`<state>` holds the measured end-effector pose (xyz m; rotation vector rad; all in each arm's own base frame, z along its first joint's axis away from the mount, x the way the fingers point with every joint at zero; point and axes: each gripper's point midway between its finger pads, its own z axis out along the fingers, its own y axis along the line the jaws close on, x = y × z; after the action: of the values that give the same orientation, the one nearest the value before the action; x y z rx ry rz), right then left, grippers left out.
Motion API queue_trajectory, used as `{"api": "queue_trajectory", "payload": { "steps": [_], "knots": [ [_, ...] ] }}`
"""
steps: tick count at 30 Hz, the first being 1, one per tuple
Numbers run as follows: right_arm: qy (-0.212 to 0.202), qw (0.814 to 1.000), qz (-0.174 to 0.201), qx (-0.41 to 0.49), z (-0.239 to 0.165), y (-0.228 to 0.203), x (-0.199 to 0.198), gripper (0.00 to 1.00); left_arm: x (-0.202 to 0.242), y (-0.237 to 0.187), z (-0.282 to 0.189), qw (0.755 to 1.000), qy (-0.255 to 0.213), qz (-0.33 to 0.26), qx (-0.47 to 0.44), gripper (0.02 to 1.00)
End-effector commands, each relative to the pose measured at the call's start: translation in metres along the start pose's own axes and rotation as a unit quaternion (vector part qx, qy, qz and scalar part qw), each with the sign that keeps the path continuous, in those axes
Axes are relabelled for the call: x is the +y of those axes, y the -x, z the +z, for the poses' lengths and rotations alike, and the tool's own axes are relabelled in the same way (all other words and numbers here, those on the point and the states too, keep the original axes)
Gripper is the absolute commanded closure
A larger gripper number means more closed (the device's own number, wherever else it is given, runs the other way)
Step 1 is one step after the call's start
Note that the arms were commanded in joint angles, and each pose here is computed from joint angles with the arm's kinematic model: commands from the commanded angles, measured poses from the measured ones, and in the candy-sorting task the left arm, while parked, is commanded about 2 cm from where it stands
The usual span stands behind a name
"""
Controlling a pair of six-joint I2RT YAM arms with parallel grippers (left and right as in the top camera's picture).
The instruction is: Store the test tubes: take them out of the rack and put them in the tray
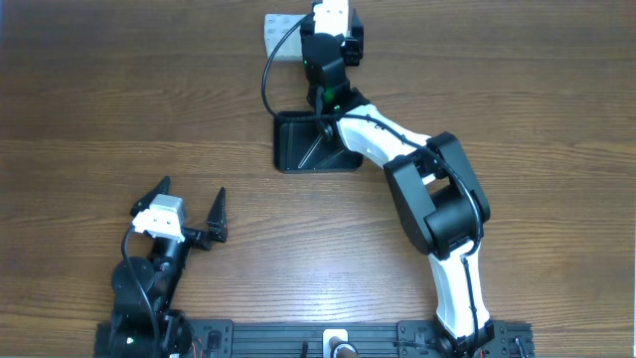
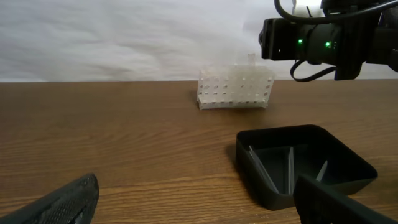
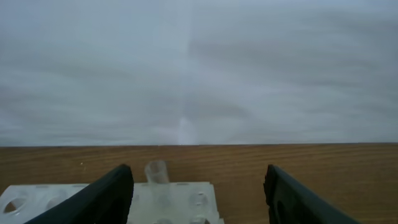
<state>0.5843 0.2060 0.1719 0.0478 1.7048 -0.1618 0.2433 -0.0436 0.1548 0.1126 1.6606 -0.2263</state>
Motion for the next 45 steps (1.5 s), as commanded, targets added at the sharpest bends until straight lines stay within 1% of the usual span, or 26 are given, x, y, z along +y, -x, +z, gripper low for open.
{"api": "queue_trajectory", "payload": {
  "steps": [1,5,9,20,27,29,37,42,45],
  "knots": [
    [-0.004,1.0,0.008,-0.011,0.016,0.004,-0.002,0.314,-0.001,0.0,0.0,1.0,-0.004,0.009,-0.002,0.02],
    [-0.004,1.0,0.007,-0.009,0.026,-0.002,0.004,0.272,-0.001,0.0,0.0,1.0,-0.004,0.009,-0.002,0.02],
    [-0.004,1.0,0.005,-0.007,0.033,-0.009,0.009,0.255,-0.001,0.0,0.0,1.0,-0.004,0.009,-0.002,0.02],
    [-0.01,1.0,0.006,-0.005,0.05,-0.02,0.008,0.248,-0.001,0.0,0.0,1.0,-0.004,0.009,-0.002,0.02],
    [0.007,1.0,0.006,-0.004,0.056,-0.021,0.015,0.268,-0.001,0.0,0.0,1.0,-0.004,0.009,-0.002,0.02],
    [0.015,1.0,0.011,-0.002,0.057,-0.024,0.016,0.281,-0.001,0.0,0.0,1.0,-0.004,0.009,-0.002,0.02],
    [0.022,1.0,0.009,0.004,0.058,-0.031,0.019,0.31,-0.001,0.0,0.0,1.0,-0.004,0.009,-0.002,0.02],
    [0.047,0.999,0.008,0.005,0.058,-0.032,0.028,0.411,-0.001,0.0,0.0,1.0,-0.004,0.009,-0.002,0.02],
    [0.049,0.999,0.007,0.006,0.058,-0.034,0.029,0.463,-0.001,0.0,0.0,1.0,-0.004,0.009,-0.002,0.02]
  ]
}}
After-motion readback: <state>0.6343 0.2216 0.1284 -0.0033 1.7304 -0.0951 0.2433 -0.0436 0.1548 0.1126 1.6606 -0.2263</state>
